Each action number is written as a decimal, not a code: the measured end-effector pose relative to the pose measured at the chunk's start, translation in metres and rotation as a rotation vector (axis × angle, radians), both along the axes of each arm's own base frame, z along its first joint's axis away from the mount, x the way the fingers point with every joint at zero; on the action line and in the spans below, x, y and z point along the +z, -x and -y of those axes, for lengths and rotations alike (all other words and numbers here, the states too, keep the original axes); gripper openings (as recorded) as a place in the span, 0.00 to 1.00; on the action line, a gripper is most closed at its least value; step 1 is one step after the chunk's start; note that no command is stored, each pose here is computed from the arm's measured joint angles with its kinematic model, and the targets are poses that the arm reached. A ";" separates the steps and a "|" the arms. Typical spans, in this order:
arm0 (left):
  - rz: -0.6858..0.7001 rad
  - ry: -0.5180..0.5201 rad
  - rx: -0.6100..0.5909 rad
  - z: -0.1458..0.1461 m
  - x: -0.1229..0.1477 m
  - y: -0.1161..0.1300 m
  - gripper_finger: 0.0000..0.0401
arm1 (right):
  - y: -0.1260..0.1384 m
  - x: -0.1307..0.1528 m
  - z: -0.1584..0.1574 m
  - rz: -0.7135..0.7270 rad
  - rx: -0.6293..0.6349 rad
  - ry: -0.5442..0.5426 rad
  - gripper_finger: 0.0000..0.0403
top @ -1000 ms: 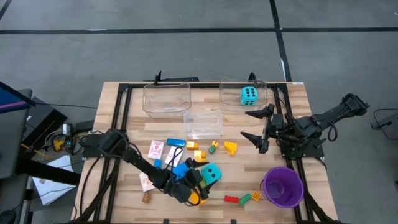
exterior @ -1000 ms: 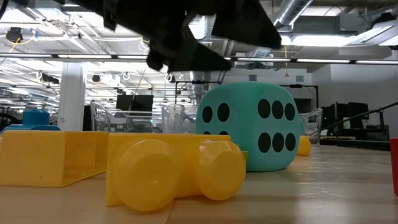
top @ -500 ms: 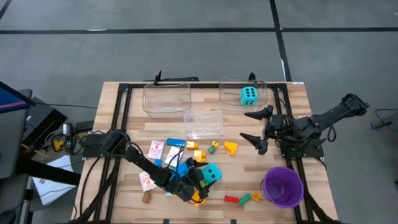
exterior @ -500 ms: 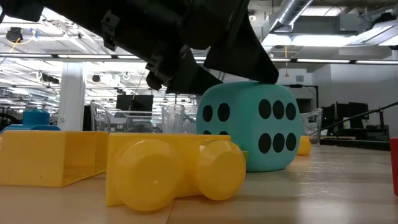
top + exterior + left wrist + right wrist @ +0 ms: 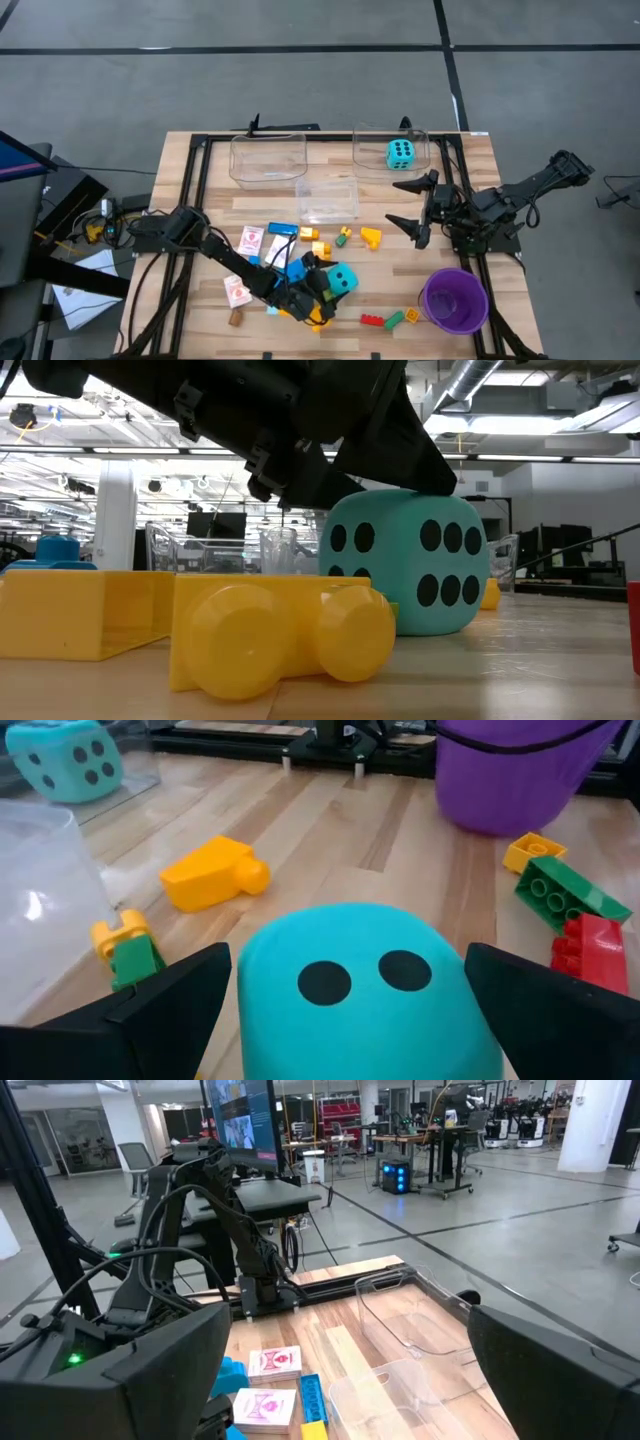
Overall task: Pick & Place Toys
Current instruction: Put the blue dice into the top right transparent bin
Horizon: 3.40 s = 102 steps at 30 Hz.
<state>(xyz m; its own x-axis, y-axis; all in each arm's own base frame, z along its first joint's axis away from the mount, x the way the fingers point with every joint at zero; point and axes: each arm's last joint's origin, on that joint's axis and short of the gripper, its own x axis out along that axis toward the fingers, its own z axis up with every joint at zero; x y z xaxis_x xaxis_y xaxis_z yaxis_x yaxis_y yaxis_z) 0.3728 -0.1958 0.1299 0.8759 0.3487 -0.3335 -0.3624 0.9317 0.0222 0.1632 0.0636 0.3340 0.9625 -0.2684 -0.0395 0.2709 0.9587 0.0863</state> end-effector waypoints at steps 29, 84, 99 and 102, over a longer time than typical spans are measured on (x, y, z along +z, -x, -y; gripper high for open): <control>-0.155 -0.101 -0.064 -0.024 0.048 0.014 1.00 | 0.000 0.000 0.000 -0.003 0.000 0.010 0.99; -0.149 0.078 -0.049 -0.037 0.000 0.016 1.00 | 0.000 0.000 0.000 -0.003 0.000 0.010 0.99; -0.147 0.084 -0.043 -0.044 -0.005 0.018 0.92 | 0.000 -0.001 0.000 -0.023 0.002 0.060 0.99; -0.148 0.082 -0.035 -0.047 -0.005 0.017 0.89 | 0.000 -0.002 0.000 -0.033 0.003 0.069 0.99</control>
